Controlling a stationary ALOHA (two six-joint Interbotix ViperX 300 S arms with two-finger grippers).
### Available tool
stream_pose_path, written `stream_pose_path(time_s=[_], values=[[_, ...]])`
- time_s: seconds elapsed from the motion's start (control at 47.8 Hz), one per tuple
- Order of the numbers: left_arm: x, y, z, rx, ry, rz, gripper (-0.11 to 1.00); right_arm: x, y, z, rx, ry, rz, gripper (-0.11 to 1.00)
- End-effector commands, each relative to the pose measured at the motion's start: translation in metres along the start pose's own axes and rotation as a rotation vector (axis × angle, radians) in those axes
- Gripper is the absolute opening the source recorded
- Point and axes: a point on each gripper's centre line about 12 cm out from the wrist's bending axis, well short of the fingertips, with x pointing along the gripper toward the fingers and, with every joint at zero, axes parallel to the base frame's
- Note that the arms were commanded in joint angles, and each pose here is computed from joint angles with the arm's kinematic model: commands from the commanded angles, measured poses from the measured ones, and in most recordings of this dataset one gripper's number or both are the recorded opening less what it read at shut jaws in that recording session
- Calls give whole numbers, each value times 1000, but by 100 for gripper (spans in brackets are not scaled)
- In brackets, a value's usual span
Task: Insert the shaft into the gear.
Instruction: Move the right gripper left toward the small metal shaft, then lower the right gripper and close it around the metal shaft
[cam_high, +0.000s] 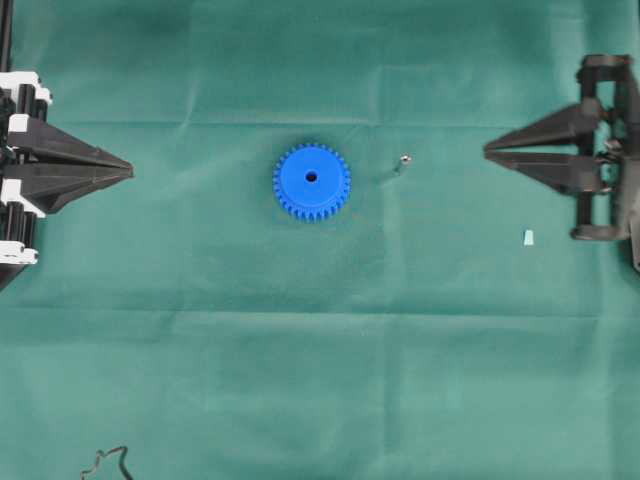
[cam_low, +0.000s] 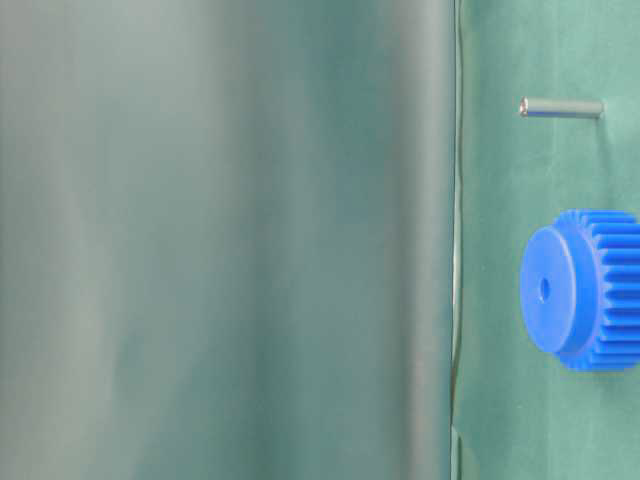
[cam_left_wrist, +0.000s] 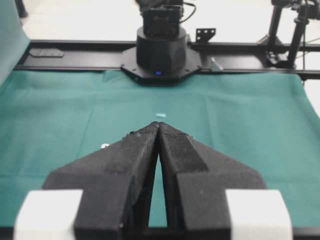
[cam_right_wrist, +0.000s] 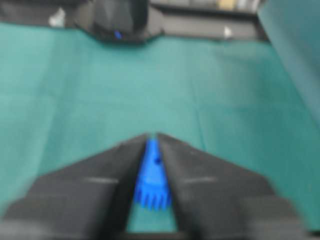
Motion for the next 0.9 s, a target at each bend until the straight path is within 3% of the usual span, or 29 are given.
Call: stream_pose_path(time_s=[0.0, 0.105, 0.168, 0.293, 0.461, 0.88], values=[[3, 0, 10, 3, -25, -1, 2, 14, -6, -1, 23, 25, -28, 51], [3, 0, 10, 3, -25, -1, 2, 33, -11, -20, 29, 113, -45, 81], [3, 0, 10, 5, -25, 1, 2, 44, -15, -32, 35, 161, -60, 92], [3, 0, 10, 5, -25, -1, 2, 63, -25, -62, 63, 249, -98, 85], [3, 0, 10, 3, -25, 1, 2, 80, -35, -91, 87, 306, -136, 85], [3, 0, 10, 3, -25, 1, 2, 100, -42, -131, 108, 389, -170, 85]])
